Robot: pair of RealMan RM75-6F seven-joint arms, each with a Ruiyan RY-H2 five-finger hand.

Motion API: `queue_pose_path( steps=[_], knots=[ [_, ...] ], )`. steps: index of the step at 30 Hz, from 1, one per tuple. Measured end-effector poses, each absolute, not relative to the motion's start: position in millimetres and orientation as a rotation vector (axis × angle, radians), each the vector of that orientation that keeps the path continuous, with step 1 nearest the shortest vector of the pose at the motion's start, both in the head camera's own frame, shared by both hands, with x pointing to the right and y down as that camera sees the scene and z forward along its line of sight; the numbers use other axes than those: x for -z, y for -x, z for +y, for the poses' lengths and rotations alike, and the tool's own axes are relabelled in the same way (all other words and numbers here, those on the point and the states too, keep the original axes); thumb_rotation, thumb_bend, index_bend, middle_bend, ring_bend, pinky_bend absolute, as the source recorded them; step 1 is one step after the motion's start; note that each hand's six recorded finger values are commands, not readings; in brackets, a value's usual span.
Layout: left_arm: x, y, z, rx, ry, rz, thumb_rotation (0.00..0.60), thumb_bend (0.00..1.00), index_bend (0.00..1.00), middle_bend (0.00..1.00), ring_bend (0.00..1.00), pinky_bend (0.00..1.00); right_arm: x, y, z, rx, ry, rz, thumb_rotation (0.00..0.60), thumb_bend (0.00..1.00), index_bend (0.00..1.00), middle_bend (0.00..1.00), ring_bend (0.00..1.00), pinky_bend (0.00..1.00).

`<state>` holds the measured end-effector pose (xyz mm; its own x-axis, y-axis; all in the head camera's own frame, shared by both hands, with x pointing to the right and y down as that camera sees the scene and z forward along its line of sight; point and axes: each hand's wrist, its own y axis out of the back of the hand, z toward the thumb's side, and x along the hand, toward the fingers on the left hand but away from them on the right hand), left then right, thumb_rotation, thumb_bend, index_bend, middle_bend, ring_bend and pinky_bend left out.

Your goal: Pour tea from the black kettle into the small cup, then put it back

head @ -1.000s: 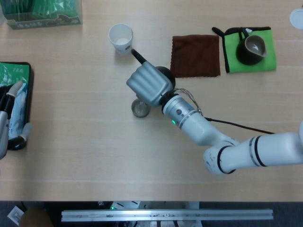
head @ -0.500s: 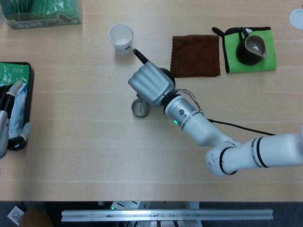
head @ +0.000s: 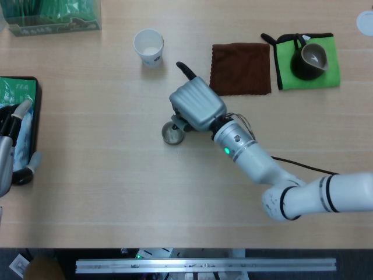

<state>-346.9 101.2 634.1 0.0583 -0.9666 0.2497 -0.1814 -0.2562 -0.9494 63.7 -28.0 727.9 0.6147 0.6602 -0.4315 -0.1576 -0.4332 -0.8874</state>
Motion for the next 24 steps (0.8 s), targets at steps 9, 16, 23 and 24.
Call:
queue_pose_path(
  steps=[9, 16, 23, 24],
  knots=[
    [-632, 349, 99, 1.277, 1.551, 1.182, 0.600, 0.27, 0.09, 0.17, 0.14, 0.20, -719, -91, -31, -0.969, 1.951, -0.549, 0.536, 0.39, 1.00, 0.91, 0.87, 0.02],
    [-635, 349, 97, 1.283, 1.555, 1.169, 0.600, 0.27, 0.09, 0.17, 0.14, 0.20, -712, -131, -32, -0.999, 1.989, -0.578, 0.535, 0.39, 1.00, 0.90, 0.87, 0.02],
    [-639, 346, 97, 1.283, 1.570, 1.152, 0.600, 0.27, 0.09, 0.17, 0.14, 0.20, -713, -167, -23, -1.032, 1.993, -0.569, 0.536, 0.39, 1.00, 0.89, 0.87, 0.02],
    [-640, 346, 97, 1.284, 1.571, 1.151, 0.600, 0.27, 0.09, 0.17, 0.14, 0.20, -715, -172, -20, -1.038, 1.990, -0.567, 0.535, 0.39, 1.00, 0.89, 0.87, 0.02]
  ],
)
